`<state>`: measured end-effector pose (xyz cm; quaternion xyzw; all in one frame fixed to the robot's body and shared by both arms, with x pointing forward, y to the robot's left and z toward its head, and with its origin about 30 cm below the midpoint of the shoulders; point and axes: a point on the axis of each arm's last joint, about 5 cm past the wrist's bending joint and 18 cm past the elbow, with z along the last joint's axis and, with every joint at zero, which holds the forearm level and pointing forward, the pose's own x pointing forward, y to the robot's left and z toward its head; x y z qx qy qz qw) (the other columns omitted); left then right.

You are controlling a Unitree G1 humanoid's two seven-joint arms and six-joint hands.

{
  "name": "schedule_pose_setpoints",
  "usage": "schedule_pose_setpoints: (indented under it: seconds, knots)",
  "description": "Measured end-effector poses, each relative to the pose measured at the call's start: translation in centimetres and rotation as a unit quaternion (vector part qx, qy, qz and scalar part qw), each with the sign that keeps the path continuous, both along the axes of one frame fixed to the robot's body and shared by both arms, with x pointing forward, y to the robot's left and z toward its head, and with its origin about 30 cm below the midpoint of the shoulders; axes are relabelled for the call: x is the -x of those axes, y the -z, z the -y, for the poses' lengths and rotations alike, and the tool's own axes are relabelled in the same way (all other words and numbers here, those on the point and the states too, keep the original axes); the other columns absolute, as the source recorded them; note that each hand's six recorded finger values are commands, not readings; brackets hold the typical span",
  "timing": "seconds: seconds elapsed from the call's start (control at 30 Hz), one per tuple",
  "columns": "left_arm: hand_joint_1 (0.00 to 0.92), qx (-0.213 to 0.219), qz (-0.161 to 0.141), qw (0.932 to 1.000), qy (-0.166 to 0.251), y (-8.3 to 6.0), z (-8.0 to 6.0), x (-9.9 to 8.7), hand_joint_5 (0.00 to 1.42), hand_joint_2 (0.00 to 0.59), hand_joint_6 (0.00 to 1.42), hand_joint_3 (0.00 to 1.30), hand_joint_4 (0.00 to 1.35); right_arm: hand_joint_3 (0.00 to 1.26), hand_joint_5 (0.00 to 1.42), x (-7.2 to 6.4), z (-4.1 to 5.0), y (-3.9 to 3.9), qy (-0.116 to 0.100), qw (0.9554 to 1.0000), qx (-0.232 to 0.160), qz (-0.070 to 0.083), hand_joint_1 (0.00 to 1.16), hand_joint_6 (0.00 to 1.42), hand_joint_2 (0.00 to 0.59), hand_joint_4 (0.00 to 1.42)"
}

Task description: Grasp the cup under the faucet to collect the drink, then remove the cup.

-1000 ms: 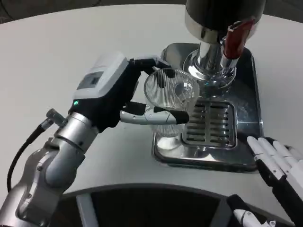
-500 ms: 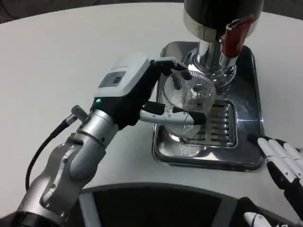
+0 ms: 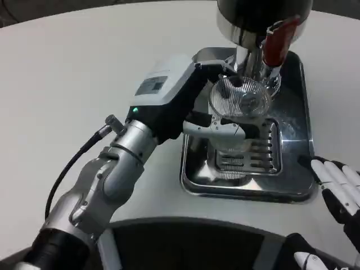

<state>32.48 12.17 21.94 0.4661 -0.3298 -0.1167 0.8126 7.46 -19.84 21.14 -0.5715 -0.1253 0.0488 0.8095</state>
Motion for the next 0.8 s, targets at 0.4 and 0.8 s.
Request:
schedule_pose_setpoints:
  seconds: [0.4,0.8]
  knots:
    - [0.517,0.007,0.008,0.9999,0.003,0.3,0.9,-0.6,1.38,0.000,1.42,1.06,1.18,0.00,0.00,0.0,-0.10,-0.04,-0.004,1.0000,-0.001,-0.001,0.23,0.00,0.411,0.00]
    - [0.517,0.007,0.008,0.9998,0.019,0.4,2.0,-0.9,1.38,0.000,1.42,1.06,1.18,0.00,0.00,-0.3,-0.06,-0.09,-0.004,1.0000,-0.002,-0.003,0.23,0.00,0.411,0.00]
